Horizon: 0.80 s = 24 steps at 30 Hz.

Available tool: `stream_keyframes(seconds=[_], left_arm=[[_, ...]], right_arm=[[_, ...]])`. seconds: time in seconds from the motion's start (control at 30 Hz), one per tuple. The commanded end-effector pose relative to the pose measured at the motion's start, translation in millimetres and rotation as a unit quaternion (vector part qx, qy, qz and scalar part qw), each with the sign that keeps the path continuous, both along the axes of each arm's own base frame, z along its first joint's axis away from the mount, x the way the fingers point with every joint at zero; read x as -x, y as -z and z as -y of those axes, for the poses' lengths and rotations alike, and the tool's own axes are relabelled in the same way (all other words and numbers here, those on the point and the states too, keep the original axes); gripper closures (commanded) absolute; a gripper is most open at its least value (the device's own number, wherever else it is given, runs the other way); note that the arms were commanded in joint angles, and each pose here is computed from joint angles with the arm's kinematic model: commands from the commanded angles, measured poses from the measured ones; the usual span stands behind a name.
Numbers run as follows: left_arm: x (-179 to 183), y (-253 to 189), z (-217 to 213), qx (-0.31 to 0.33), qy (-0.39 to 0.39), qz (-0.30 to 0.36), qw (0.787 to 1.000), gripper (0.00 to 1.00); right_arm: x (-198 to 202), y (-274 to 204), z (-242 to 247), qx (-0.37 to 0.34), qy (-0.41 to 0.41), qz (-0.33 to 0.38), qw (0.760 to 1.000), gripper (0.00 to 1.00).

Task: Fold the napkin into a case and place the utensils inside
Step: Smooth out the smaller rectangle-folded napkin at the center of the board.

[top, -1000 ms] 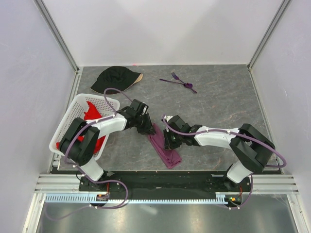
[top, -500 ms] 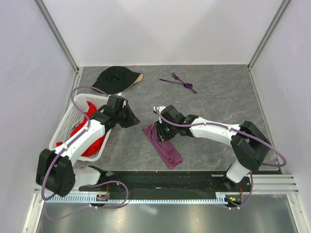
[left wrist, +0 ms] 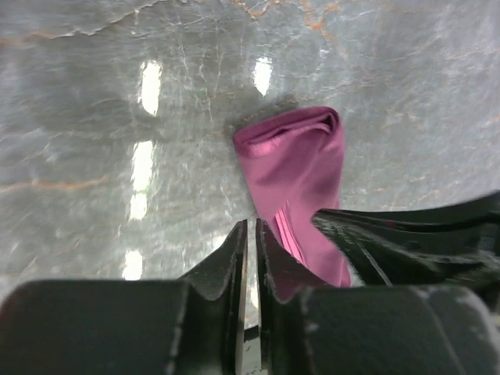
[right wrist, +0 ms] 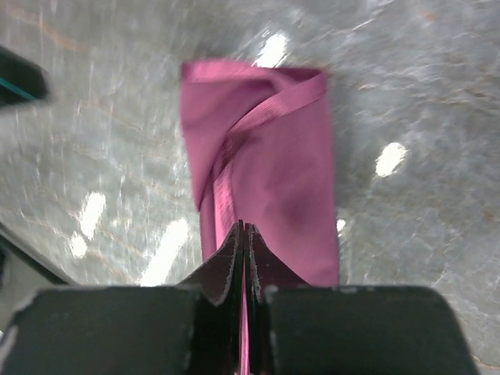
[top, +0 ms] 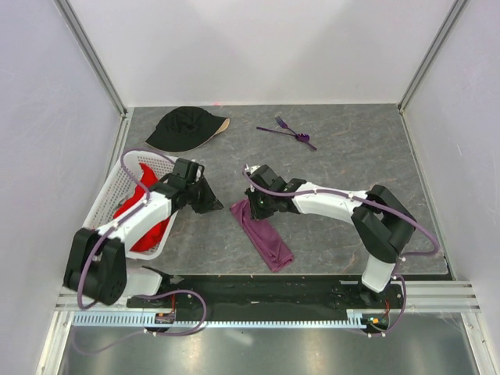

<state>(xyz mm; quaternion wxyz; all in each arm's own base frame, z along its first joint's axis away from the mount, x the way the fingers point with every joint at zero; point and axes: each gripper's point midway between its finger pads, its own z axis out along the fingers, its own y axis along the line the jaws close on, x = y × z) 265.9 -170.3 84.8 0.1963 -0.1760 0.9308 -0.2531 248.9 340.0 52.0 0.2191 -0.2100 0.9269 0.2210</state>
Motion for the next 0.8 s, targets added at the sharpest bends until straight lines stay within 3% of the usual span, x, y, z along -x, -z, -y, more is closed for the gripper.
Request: stream_keyframes(seconds=[0.0,0.77], left_arm=[[-22,-6,28,0.046,0.039,0.021,0.998,0.89],[-31,21,66,0.051,0.068,-0.003,0.996,0.91]], right_arm=[[-25,-13,-16,-0.047,0.036,0.009,0.998,1.00],[-46,3,-32,-0.108,0.049,-0.029,0.993,1.00]])
